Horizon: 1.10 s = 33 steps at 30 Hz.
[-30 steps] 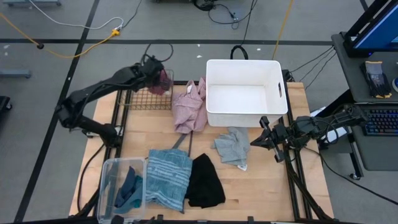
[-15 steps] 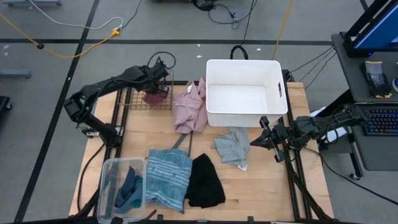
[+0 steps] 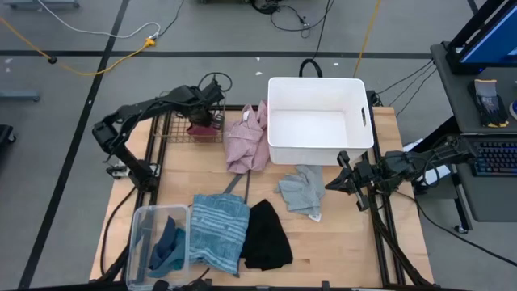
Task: Pick & Place Cloths
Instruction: Put the red underwear into the wire basket, then put the black underwear into the wire basket
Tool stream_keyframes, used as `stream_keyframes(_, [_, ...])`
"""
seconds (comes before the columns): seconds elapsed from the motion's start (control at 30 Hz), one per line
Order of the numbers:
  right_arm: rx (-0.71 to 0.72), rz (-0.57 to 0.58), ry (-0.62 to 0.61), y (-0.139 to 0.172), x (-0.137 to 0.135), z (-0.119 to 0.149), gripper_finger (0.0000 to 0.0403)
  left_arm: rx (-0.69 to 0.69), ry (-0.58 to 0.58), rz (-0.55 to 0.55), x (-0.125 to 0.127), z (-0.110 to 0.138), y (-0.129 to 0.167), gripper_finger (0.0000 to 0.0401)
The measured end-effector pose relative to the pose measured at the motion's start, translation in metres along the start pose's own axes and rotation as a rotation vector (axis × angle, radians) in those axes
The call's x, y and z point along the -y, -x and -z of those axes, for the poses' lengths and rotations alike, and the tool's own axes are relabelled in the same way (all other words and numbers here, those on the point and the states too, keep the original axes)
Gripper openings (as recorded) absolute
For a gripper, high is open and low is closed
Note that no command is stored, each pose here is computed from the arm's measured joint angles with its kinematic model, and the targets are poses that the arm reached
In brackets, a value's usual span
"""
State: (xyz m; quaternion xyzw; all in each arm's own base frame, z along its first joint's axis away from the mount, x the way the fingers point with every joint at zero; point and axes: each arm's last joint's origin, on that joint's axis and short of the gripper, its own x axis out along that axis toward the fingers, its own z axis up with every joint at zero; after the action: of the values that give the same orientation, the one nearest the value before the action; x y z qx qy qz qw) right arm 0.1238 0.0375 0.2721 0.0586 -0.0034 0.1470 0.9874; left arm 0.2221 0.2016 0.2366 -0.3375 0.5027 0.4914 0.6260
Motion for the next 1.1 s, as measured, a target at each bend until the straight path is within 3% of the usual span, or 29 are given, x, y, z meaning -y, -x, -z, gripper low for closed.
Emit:
stream_keyframes(0.33, [0.0,0.0,0.0,0.0,0.0,0.0,0.0,-0.023,-0.053,0.049,0.002,0.001,0.001,0.0182])
stream_keyframes(0.57, [0.0,0.0,0.0,0.0,0.0,0.0,0.0,-0.039,-0.037,0.293,-0.004,0.009,0.032,0.0253])
stream_keyframes(0.83, [0.0,-0.001,0.0,0.0,0.0,0.0,0.0,0.117,-0.071,0.529,-0.001,0.048,0.105,0.0266])
stream_keyframes(1.1, [0.0,-0.001,0.0,0.0,0.0,0.0,0.0,0.306,-0.19,0.79,0.032,0.101,0.162,0.0266])
